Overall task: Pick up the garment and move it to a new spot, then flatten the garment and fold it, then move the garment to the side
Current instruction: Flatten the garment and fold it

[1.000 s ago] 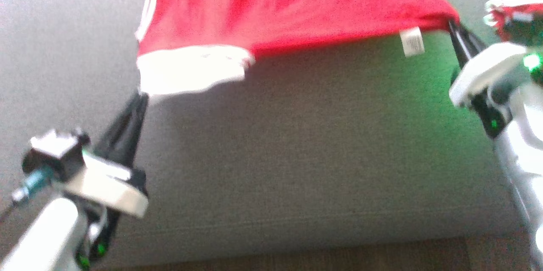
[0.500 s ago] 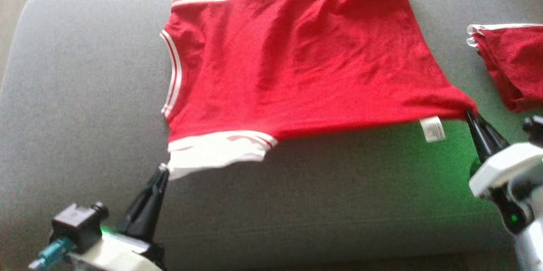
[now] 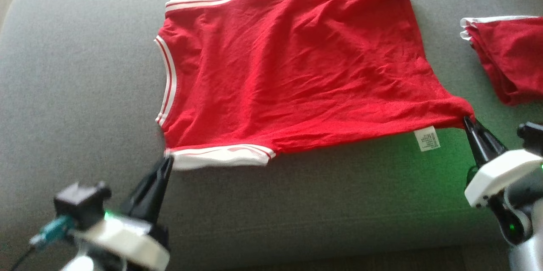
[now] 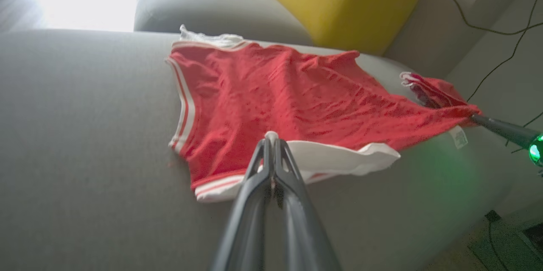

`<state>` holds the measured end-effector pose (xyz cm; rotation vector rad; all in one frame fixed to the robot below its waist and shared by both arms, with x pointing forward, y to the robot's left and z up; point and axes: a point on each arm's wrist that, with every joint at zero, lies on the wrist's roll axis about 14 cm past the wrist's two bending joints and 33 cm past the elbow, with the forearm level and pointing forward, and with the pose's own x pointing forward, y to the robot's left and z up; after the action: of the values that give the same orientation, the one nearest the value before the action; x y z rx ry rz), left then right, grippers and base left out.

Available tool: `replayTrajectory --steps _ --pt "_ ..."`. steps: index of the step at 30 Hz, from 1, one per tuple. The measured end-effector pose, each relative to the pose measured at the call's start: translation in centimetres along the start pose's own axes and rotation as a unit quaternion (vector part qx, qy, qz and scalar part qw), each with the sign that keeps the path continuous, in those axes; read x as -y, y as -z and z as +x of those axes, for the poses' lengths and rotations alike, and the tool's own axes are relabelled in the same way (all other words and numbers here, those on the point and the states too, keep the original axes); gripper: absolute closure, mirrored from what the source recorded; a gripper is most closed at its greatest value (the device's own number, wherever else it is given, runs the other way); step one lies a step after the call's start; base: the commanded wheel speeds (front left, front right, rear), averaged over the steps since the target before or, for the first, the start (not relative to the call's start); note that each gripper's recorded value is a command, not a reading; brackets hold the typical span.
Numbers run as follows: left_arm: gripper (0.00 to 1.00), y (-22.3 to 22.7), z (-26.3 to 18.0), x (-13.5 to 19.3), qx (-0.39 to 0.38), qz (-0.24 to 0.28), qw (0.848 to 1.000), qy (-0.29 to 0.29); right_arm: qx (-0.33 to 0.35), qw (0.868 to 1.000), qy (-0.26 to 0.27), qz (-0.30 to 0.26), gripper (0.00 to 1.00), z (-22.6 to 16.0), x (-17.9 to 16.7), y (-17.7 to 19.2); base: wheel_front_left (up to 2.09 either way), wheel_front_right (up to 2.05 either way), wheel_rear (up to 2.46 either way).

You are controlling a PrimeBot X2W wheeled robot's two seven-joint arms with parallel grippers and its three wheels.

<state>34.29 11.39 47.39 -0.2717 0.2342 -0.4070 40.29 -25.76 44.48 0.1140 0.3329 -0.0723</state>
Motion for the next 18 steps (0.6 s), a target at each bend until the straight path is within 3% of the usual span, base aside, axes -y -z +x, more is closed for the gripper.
replayTrajectory --steps 18 --pt "1.00 -5.1 11.4 -3.6 0.085 0.122 0.989 0.014 0.023 1.000 -0.009 0.005 1.00 9.5 -2.2 -2.6 0.00 0.00 0.00"
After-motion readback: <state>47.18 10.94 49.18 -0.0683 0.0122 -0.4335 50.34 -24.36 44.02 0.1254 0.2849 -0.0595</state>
